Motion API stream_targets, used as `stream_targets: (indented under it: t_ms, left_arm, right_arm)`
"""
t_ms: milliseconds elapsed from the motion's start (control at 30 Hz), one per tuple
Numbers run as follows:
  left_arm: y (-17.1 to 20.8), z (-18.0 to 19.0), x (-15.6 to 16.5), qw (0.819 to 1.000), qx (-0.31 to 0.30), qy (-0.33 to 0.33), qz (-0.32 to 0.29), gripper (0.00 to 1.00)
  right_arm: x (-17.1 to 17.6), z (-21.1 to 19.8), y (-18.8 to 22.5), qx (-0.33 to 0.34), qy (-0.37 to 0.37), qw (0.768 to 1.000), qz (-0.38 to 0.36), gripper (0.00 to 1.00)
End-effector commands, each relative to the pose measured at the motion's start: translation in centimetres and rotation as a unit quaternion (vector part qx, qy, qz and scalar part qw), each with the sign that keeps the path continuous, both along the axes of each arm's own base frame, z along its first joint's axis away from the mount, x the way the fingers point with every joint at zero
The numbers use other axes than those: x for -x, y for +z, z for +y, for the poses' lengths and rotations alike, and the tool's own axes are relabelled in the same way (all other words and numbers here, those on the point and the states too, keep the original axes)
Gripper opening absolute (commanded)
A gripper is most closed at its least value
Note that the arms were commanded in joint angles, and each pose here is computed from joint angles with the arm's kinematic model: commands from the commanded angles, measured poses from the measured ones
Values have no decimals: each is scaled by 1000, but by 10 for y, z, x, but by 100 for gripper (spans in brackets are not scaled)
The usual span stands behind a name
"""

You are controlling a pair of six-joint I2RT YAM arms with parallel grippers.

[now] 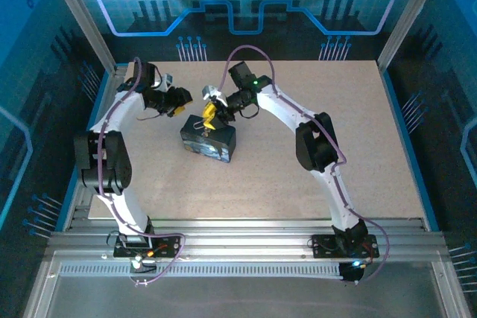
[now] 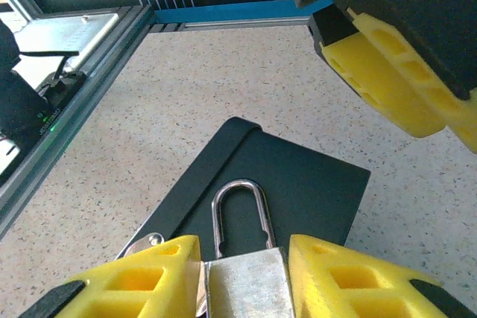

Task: Unlock the padlock with the key

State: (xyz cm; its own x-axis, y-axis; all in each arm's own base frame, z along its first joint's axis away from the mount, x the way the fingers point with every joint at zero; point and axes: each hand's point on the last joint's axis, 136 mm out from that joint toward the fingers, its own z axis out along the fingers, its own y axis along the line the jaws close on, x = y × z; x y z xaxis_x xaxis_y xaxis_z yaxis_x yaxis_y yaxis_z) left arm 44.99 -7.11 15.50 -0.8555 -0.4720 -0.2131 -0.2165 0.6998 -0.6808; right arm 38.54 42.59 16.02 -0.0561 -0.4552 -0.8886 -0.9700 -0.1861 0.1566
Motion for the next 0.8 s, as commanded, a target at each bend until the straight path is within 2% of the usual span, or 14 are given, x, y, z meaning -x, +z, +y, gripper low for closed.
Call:
stream_targets:
  t_ms: [0,233,433,600,767]
  left_arm:
    - [20,1,6,1000,12,5,-10,48]
    - [25,1,9,1000,11,5,-14,48]
    - [28,1,9,1000,12,6,-18,48]
    - [30,1,11,1000,12,5,-20,48]
    - [31,1,14,1000,10,8,-19,48]
  right_arm:
    - [4,-3,-8,9,6,1000,15,48]
    - [7,-7,-12,24,12,1000,7,50]
    - [14,-7,-24,57,16,998,-8,38]
    - [13,-7,-22,54,11,998,-11,28]
    - [2,-2,16,1,-19,1000,-9,24]
